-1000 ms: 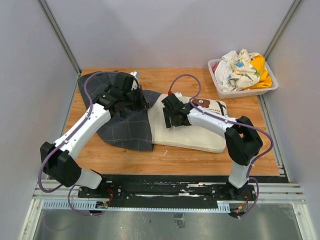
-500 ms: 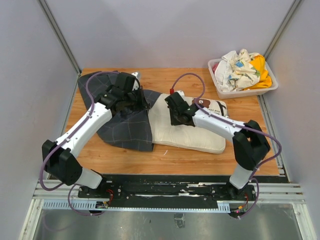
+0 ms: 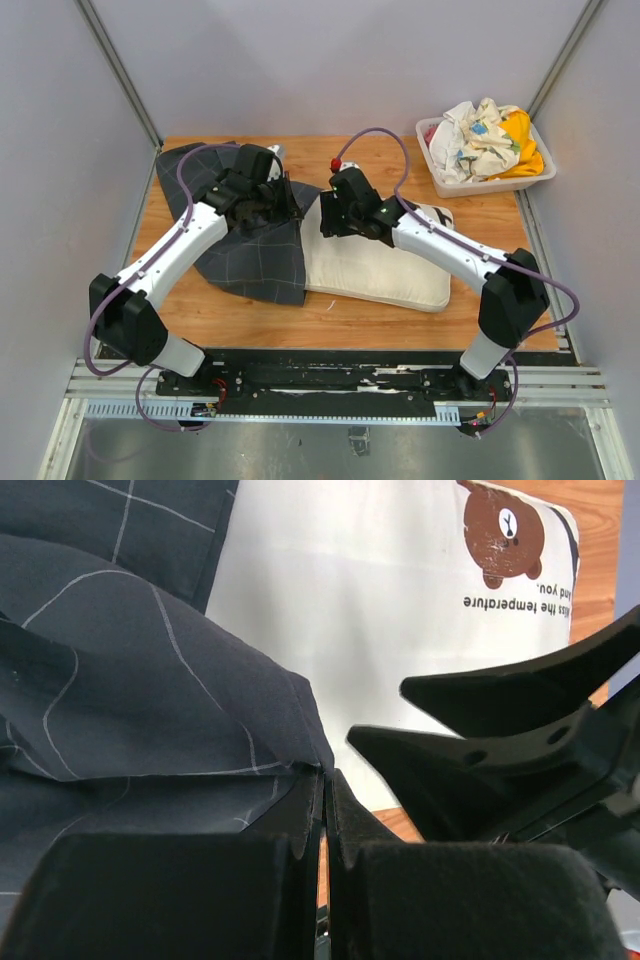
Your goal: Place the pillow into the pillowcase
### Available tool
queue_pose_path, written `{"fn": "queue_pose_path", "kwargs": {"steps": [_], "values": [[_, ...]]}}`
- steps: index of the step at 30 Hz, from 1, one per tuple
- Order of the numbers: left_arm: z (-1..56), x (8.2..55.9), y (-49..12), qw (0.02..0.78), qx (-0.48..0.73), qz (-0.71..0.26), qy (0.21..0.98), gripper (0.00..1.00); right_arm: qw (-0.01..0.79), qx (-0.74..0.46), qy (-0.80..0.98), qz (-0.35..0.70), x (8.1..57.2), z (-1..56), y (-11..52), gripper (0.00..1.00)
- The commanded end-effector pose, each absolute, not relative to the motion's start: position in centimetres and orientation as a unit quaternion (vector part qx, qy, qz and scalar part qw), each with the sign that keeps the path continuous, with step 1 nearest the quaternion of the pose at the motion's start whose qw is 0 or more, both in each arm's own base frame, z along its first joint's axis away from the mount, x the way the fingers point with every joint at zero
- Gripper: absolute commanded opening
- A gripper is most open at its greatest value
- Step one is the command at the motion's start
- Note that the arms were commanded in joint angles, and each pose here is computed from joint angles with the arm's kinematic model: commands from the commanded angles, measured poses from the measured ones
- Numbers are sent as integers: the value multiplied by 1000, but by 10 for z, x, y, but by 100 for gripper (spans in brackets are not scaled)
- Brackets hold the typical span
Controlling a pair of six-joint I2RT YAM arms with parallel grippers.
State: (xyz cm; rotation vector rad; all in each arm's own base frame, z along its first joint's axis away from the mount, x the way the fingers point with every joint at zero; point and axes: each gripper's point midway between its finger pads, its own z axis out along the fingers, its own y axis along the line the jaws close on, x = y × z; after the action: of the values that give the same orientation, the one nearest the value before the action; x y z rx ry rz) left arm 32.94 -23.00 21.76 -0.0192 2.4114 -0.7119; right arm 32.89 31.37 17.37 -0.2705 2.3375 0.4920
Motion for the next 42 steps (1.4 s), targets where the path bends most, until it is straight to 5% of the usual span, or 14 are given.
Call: {"fn": "queue_pose_path", "kwargs": {"steps": [1,17,30,42], "values": [[236,330,-233,332,0,-284,900,0,349,-94,925,121,322,159,285,61],[218,327,-232,321,10,-278,905,0,388,105,914,49,284,165,86,93],[220,329,-229,326,7,-269,906,0,365,-74,915,157,311,180,207,99],[215,324,-224,324,3,-263,908,0,216,-104,958,155,336,75,274,98]]}}
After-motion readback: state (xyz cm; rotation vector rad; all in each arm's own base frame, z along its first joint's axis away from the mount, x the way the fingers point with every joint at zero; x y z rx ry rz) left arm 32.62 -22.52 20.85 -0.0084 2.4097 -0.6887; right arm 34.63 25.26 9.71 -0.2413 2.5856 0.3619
